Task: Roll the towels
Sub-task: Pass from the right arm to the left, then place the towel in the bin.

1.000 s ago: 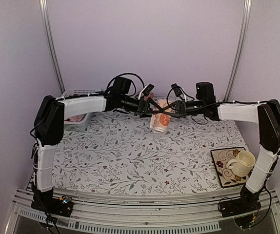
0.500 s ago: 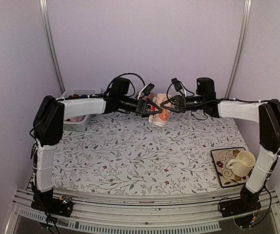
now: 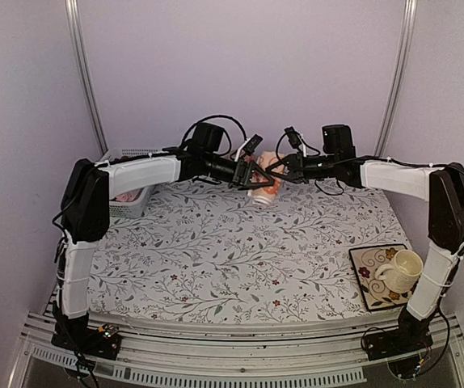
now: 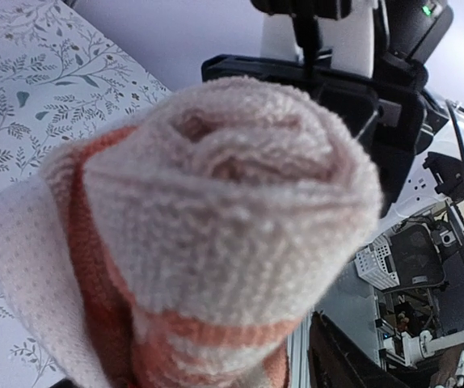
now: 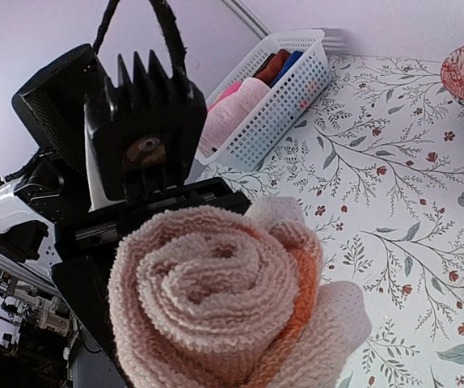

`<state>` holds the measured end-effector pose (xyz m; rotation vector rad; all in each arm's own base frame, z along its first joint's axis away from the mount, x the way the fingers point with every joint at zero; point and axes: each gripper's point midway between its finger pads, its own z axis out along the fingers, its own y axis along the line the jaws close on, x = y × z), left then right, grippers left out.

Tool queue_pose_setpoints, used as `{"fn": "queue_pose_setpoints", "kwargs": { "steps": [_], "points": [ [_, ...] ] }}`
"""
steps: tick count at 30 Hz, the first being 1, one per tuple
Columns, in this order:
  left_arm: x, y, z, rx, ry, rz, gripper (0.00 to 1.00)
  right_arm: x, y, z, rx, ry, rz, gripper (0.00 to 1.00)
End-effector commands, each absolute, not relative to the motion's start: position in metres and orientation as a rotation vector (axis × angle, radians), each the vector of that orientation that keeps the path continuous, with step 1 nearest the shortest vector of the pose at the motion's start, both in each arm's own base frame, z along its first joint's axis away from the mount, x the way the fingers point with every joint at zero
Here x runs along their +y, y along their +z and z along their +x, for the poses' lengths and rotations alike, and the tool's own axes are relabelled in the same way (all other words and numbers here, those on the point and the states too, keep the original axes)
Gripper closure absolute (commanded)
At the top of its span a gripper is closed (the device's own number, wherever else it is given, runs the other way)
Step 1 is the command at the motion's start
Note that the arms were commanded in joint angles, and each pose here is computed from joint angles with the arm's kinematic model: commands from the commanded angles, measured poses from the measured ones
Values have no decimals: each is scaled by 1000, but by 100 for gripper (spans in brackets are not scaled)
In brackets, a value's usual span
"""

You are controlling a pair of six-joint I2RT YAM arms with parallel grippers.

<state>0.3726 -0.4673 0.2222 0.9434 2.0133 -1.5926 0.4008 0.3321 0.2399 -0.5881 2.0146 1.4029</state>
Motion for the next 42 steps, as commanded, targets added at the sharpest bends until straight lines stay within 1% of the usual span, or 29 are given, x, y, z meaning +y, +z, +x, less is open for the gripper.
{"fn": "queue_pose_setpoints", "kwargs": {
  "steps": [1, 3, 5, 7, 10, 12, 13, 14, 15, 18, 21, 23, 24, 27, 28, 29, 36, 42],
  "points": [
    [-479, 215, 368, 2035, -1542, 979, 37, 335, 226, 408, 2067, 1333, -548, 92],
    [-481, 212, 366, 2055, -1523, 987, 43, 336, 224, 408, 2076, 1325, -535, 92],
    [-483, 209, 365, 2070, -1496, 992, 45, 337, 224, 408, 2085, 1319, -521, 91],
    [-482, 206, 366, 2089, -1470, 981, 53, 337, 225, 408, 2089, 1309, -515, 91],
    [-480, 203, 368, 2110, -1431, 969, 58, 339, 224, 407, 2098, 1287, -517, 91],
    [-479, 202, 370, 2123, -1402, 963, 67, 339, 224, 407, 2103, 1267, -523, 90],
    [-479, 202, 370, 2122, -1393, 965, 68, 340, 223, 407, 2104, 1264, -526, 89],
    [-479, 204, 370, 2119, -1387, 966, 73, 340, 223, 406, 2104, 1262, -530, 88],
    [-479, 205, 370, 2118, -1384, 967, 79, 341, 224, 405, 2103, 1263, -534, 84],
    [-479, 210, 371, 2111, -1378, 967, 92, 340, 227, 404, 2098, 1259, -535, 67],
    [-474, 213, 374, 2111, -1368, 964, 100, 336, 233, 405, 2094, 1234, -533, 48],
    [-465, 216, 380, 2122, -1359, 944, 100, 327, 239, 407, 2083, 1223, -531, 37],
    [-457, 216, 385, 2131, -1344, 928, 100, 321, 242, 409, 2084, 1219, -521, 34],
    [-429, 216, 406, 2166, -1258, 881, 100, 295, 247, 417, 2099, 1189, -467, 19],
    [-418, 215, 415, 2186, -1220, 858, 100, 287, 247, 419, 2108, 1169, -457, 8],
    [-405, 216, 424, 2196, -1183, 836, 100, 277, 247, 422, 2116, 1145, -443, 0],
    [-311, 225, 493, 2269, -900, 642, 100, 233, 247, 427, 2152, 1028, -393, 1],
    [-199, 215, 558, 2368, -393, 454, 100, 219, 230, 419, 2212, 972, -365, 1]
  ]
}}
